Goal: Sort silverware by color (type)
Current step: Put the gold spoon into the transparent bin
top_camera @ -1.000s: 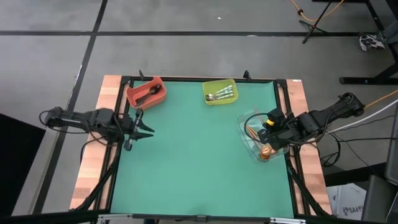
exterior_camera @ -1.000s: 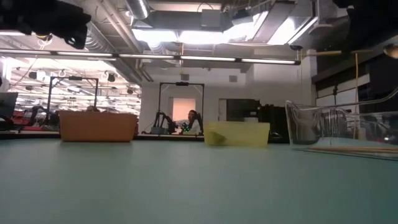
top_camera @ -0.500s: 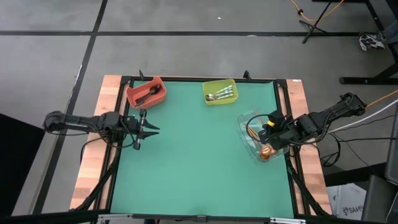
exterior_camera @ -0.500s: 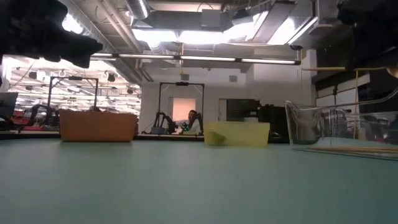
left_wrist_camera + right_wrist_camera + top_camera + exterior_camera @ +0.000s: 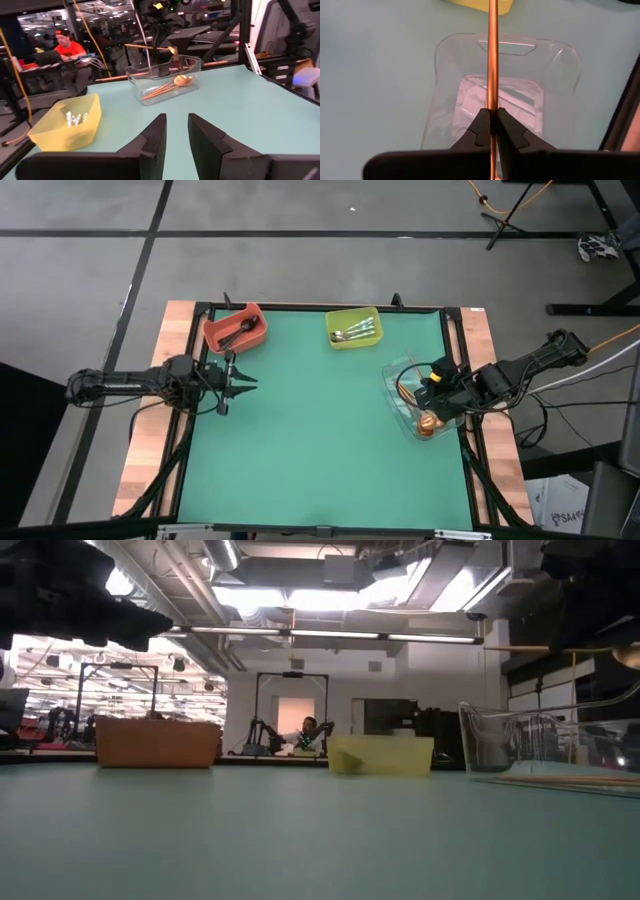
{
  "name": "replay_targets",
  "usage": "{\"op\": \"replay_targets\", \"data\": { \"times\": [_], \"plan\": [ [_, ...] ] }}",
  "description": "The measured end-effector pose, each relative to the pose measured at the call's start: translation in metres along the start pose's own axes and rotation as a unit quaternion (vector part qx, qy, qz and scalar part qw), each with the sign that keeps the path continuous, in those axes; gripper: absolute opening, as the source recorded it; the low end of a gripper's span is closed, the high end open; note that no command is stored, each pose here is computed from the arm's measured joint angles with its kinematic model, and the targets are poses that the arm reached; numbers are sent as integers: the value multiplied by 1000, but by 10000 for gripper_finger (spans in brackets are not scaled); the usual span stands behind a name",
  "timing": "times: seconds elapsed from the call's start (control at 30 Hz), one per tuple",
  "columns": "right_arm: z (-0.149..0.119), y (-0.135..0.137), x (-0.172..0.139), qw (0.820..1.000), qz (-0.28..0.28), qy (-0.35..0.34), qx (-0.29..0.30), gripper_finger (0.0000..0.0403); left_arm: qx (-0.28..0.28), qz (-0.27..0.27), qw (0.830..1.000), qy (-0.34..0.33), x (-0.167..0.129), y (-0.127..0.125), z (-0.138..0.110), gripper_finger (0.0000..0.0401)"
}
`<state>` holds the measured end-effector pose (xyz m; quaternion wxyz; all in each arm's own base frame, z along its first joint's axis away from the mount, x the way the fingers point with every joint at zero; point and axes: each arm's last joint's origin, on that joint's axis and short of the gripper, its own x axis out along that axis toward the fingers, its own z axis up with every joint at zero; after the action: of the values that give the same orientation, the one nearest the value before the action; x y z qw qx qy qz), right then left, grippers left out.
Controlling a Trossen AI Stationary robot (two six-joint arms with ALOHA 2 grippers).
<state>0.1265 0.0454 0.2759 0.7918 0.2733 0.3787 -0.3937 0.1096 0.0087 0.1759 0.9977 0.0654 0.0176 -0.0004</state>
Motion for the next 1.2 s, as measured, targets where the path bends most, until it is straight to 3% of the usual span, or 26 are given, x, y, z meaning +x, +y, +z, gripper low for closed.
{"op": "replay_targets", "data": {
  "times": [0.17,1.2],
  "plan": [
    [0,1,0,1000,5,-1,3,1,-8,-15,1000,2,1,-1,-12,73],
    [0,4,0,1000,14,7,8,1,2,-6,1000,3,1,0,-12,73]
  ]
}}
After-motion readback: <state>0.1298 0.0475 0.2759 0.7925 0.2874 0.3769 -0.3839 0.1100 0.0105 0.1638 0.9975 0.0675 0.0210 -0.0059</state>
